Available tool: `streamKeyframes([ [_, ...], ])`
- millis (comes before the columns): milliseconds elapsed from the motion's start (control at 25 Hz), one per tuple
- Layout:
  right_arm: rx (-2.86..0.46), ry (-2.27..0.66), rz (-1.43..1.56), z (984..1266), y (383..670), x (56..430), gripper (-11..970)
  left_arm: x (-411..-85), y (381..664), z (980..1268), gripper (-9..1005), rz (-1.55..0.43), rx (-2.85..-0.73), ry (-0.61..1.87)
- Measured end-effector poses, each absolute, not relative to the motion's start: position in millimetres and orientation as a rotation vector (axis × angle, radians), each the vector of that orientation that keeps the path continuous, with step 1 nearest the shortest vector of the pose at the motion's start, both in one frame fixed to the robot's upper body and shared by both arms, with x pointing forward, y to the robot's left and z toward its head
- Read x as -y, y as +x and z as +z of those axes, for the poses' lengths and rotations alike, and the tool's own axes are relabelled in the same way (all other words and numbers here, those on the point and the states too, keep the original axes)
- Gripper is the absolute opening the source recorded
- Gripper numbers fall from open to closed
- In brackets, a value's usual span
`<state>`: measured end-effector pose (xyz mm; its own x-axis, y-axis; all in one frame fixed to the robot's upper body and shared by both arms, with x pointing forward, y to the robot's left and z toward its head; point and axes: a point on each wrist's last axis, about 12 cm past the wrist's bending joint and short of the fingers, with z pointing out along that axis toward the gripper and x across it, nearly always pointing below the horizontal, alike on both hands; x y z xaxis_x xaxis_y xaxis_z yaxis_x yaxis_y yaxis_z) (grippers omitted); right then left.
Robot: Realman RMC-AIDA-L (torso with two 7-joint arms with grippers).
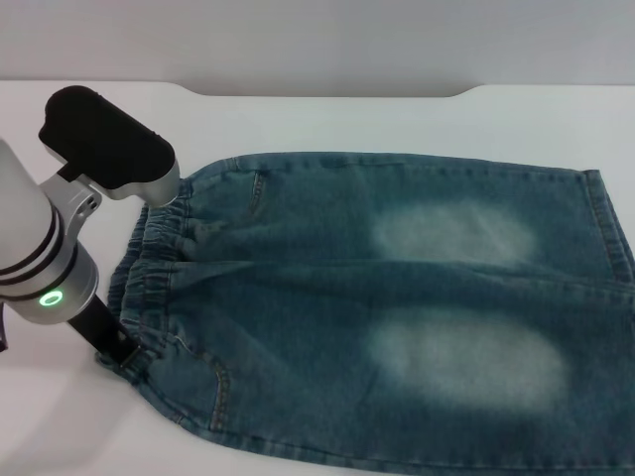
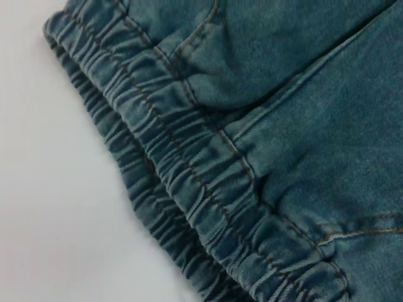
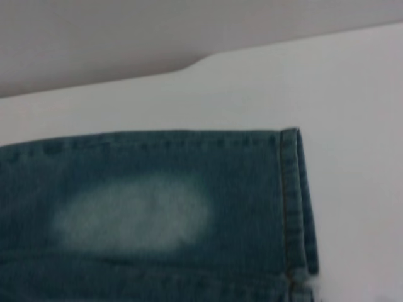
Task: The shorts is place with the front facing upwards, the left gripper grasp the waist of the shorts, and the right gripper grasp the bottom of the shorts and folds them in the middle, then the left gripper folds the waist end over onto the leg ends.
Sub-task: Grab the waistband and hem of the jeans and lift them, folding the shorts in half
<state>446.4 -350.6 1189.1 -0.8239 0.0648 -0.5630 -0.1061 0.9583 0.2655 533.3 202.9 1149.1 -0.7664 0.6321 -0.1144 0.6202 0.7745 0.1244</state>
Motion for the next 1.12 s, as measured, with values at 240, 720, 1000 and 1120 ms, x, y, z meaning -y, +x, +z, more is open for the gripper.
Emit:
streamKeyframes([
  [240,-2.62,-0.004,0.397,1177,438,345,583,-198,534,1155,42,0.122,-2.792,1.016],
  [720,-2.723,0.027,0.52,1141,427,333,584,-194,537,1159,42,0.143,-2.77,1.03],
  [1000,-2.731,0.03,0.538,1139,426,332,585,-196,539,1160,42,0.181,-2.769,1.028],
  [1120,-2.75,0.054,0.552,1133,423,333,585,-195,539,1161,42,0.182,-2.767,1.027],
])
